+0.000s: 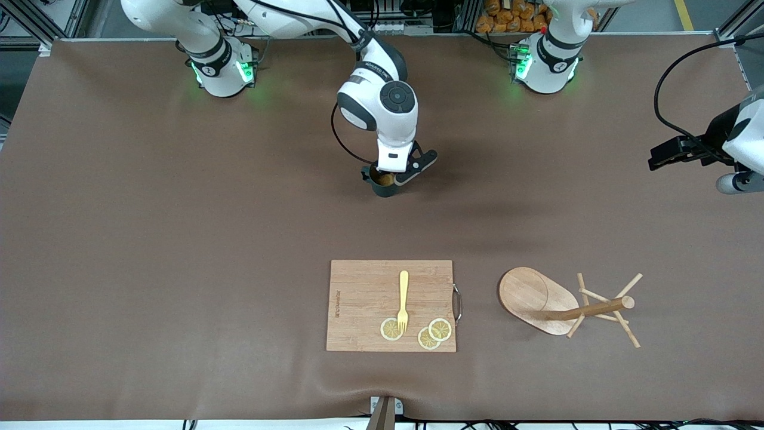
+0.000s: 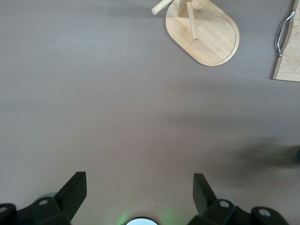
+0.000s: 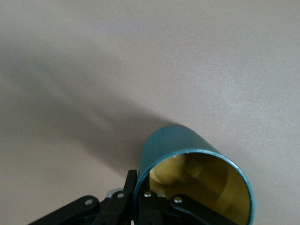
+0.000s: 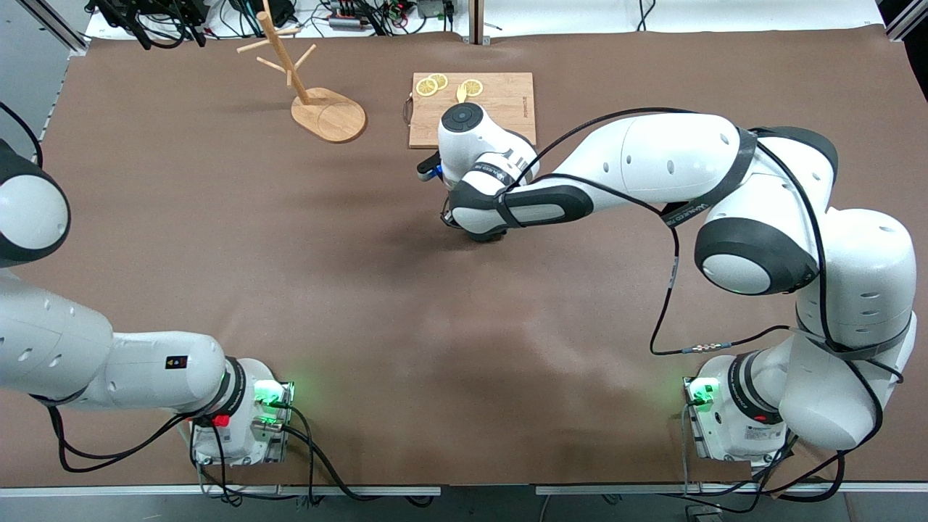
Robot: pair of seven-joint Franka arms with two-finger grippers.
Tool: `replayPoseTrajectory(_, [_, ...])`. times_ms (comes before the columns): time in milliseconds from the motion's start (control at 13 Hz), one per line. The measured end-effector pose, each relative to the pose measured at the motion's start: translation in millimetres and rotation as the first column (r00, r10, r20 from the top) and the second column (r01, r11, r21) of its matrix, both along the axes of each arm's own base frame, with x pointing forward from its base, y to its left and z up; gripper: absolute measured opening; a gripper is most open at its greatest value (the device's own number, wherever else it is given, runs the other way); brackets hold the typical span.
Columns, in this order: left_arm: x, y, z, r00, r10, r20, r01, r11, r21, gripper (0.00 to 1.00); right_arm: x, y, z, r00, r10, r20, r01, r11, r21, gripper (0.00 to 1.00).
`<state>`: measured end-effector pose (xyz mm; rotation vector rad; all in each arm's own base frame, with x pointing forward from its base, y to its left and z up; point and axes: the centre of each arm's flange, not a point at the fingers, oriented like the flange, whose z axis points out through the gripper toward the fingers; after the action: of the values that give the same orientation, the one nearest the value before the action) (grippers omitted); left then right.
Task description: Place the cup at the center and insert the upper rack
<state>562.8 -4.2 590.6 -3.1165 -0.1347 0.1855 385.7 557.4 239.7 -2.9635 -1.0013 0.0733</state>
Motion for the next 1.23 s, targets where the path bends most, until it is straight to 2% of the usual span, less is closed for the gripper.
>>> replayPoseTrajectory(153, [1,-1,-3,1.0,-0.001,-0.005,0.001,1.0,0.0,1.0,-2,2,0,1.0,0.004,0.0,-0.004,1.0,0.001,0.05])
replayPoseTrajectory(230, [2,-1,-5,1.0,-0.001,-0.008,0.001,1.0,0.0,1.0,-3,2,0,1.0,0.005,0.0,-0.005,1.0,0.001,0.1])
replayPoseTrajectory(307, [3,-1,-6,1.0,-0.002,-0.011,0.002,1.0,0.0,1.0,-3,2,0,1.0,0.005,0.0,-0.005,1.0,0.001,0.1])
replayPoseTrajectory(383, [3,-1,-7,1.0,-0.003,-0.012,0.003,1.0,-0.001,1.0,-3,2,0,1.0,0.004,0.0,-0.004,1.0,0.002,0.15])
replayPoseTrajectory(767, [3,-6,-6,1.0,-0.01,-0.011,0.01,1.0,-0.001,1.0,-2,10,12,1.0,-0.016,0.01,0.016,0.999,0.033,0.66])
replayPoseTrajectory(844, [3,-6,-6,1.0,-0.011,-0.011,0.011,1.0,-0.001,1.0,0,13,21,1.0,-0.028,0.01,0.028,0.998,0.054,0.72])
replayPoseTrajectory(920, [3,-6,-6,1.0,-0.012,-0.011,0.012,1.0,-0.001,1.0,5,14,34,0.999,-0.045,0.012,0.044,0.996,0.078,0.72])
replayPoseTrajectory(1074, [3,-7,-6,1.0,-0.013,-0.01,0.013,1.0,-0.001,1.0,23,8,70,0.996,-0.078,0.038,0.073,0.989,0.127,0.85])
replayPoseTrajectory(1227, [3,-7,-6,1.0,-0.013,-0.01,0.013,1.0,-0.001,1.0,45,-9,113,0.99,-0.121,0.066,0.108,0.98,0.166,0.9])
